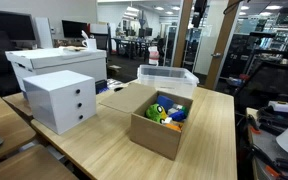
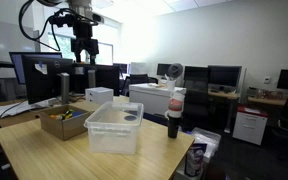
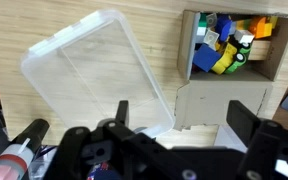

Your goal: Close the lid of the brown box

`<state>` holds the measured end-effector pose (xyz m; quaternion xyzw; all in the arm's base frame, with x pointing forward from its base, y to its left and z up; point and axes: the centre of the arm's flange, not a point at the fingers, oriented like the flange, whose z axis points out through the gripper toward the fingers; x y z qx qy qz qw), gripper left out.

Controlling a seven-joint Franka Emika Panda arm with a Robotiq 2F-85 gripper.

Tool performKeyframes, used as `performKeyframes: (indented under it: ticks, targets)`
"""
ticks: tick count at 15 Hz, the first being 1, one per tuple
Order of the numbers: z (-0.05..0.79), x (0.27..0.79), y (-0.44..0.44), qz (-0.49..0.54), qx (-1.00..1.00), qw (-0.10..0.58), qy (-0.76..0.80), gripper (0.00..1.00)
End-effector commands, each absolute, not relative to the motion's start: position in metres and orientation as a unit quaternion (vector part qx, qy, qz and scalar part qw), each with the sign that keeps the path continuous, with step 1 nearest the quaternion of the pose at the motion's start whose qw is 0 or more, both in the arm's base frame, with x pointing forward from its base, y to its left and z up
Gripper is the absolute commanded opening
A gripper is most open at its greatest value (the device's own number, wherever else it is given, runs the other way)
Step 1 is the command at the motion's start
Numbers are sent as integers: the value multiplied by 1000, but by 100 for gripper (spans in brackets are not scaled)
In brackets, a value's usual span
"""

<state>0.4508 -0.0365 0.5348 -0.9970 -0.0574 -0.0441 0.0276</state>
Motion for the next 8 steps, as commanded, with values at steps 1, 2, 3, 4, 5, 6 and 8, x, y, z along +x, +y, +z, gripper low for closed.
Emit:
performKeyframes:
  ticks: [1, 2, 3, 4, 5, 6, 8]
  targets:
    - [535, 451, -37, -44, -997, 28, -57, 100]
    - [535, 451, -37, -44, -997, 28, -57, 100]
    - [535, 451, -37, -44, -997, 28, -57, 100]
    - [535, 451, -37, -44, -997, 28, -57, 100]
    - [535, 451, -37, -44, -997, 28, -57, 100]
    - [535, 451, -37, -44, -997, 28, -57, 100]
    - [536, 450, -37, -43, -997, 25, -64, 100]
